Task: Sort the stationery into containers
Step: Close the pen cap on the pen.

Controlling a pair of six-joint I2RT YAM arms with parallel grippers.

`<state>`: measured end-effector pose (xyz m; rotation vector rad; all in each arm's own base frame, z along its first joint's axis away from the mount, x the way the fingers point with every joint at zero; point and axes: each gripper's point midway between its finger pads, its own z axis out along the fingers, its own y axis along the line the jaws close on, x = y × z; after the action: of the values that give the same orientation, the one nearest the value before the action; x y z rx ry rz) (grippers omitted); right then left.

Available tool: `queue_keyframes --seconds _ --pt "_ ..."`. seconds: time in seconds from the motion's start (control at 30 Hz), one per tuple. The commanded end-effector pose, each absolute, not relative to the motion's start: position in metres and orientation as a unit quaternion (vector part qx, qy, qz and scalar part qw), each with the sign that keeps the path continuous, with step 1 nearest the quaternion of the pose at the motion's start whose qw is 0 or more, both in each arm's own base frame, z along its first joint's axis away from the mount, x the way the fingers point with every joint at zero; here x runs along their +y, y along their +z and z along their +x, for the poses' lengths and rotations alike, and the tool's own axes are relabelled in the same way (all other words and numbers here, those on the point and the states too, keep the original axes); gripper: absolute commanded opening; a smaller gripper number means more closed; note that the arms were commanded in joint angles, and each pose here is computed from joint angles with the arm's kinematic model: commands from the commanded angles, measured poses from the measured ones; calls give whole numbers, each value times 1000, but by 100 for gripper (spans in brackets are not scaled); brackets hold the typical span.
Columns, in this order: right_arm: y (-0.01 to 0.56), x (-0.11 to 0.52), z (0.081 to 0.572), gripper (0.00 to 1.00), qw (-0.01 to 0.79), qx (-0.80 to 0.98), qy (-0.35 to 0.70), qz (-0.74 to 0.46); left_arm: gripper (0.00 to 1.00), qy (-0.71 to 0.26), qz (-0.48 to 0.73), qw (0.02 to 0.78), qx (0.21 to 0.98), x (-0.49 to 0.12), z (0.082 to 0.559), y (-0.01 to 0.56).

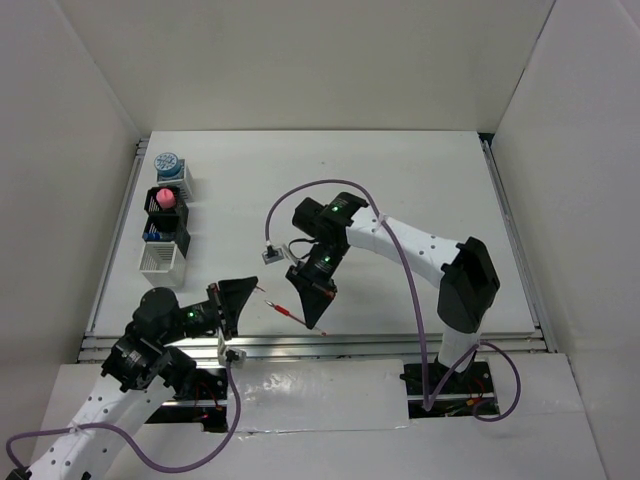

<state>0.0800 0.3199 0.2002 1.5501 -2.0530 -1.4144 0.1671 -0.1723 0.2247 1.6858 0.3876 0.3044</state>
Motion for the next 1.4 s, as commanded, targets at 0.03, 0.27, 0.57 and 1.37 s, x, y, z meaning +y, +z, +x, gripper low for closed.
queue_keyframes --seconds 0.03,0.27,0.57,1.37 --pt "211 312 69 0 138 -710 -464 512 0 119 747 646 102 -183 148 239" --pt "211 316 75 0 139 -714 -465 505 0 103 761 633 93 -187 144 232" --pt "202 316 78 0 148 -722 -458 498 0 99 764 632 88 -188 143 233" --pt "202 316 69 0 158 -717 -453 505 0 99 763 632 93 -190 149 234"
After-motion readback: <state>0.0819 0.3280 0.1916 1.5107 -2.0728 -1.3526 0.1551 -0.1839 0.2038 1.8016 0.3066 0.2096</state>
